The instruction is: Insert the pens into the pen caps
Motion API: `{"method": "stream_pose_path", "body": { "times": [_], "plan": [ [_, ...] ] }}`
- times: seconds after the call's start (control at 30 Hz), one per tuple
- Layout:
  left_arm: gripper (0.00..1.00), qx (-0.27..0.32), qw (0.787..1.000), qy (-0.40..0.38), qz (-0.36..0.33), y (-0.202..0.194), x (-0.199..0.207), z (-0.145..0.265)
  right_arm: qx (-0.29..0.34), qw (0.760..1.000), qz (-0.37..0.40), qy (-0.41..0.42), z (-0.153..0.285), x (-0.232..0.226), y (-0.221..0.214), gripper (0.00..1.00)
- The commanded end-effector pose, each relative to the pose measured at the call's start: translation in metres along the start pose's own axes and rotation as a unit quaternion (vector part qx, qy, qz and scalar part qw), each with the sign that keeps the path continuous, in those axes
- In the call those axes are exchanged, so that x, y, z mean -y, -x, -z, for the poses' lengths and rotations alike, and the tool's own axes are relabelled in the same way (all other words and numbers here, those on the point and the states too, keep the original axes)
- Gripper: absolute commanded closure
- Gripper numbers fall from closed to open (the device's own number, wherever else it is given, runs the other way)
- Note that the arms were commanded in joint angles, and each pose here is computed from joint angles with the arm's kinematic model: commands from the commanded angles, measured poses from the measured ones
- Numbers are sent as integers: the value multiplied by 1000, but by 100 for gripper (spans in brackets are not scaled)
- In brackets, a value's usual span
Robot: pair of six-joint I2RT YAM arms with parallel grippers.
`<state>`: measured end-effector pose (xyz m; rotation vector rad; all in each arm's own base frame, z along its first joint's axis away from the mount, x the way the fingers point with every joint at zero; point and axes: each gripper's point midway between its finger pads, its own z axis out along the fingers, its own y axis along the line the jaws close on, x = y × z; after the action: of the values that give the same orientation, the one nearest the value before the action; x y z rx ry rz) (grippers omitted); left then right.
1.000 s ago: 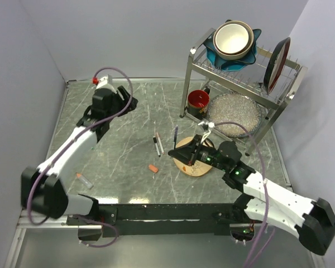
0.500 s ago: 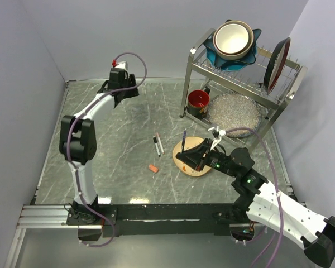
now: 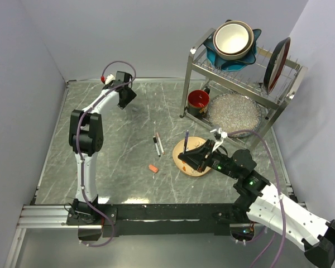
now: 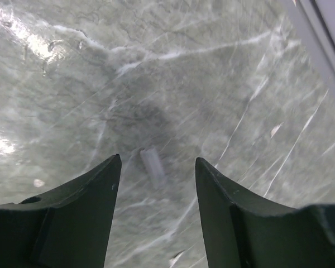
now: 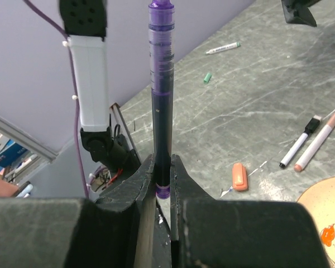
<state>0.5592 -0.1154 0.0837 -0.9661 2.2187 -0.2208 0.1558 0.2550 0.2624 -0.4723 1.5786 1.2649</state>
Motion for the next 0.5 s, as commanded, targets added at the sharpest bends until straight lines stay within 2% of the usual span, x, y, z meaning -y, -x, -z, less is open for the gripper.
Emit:
{"method": "stream_pose_path", "body": {
  "times": [0.0,0.47],
  "plan": [
    [39,9,997,41,69,-3,3,-7,21,1000,21,-1,4,-1,8,100],
    [43,-9,993,67,96,-29,2,-27,32,999,30,-14,10,2,12,100]
  ]
}}
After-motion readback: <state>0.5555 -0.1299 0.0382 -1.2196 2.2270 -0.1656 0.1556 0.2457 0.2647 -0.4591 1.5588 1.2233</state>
